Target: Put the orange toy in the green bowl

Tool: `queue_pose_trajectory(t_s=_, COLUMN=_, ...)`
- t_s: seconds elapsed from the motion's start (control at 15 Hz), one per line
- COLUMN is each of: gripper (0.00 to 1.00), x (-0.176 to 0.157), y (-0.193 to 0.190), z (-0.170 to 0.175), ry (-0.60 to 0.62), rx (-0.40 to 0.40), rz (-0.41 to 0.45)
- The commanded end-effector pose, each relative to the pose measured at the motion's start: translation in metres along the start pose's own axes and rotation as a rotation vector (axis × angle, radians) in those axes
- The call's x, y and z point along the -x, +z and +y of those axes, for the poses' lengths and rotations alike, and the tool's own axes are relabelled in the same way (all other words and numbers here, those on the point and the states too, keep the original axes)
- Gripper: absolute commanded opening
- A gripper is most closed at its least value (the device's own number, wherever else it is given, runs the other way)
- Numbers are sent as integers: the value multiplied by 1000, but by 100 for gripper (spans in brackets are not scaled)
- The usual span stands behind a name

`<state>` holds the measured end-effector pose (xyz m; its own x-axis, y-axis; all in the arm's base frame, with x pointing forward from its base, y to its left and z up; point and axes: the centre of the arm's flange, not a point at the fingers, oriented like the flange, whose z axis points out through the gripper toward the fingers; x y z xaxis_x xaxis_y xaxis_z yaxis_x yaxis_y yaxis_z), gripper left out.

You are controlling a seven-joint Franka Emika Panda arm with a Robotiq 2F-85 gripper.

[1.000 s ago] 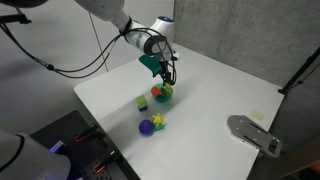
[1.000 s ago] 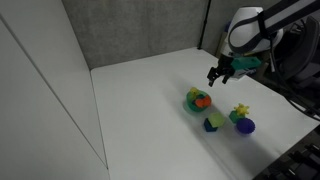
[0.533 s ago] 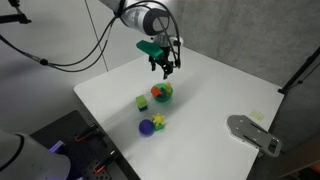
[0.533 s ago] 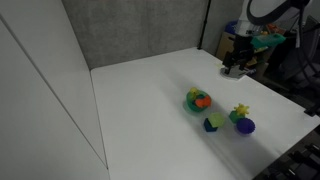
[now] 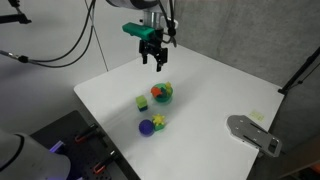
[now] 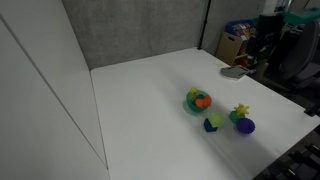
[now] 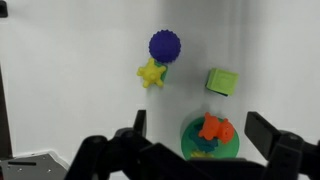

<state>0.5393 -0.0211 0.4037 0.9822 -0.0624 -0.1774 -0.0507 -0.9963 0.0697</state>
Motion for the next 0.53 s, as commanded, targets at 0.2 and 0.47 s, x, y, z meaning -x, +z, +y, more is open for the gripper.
queue_pose_trajectory(t_s=0.2, gripper=100, x=72, y=-38, z=2, ry=-43, rx=27, rz=71)
queue_pose_trajectory(t_s=0.47, gripper=100, x=89, y=-49, z=3, ry=-29, rx=14, rz=150)
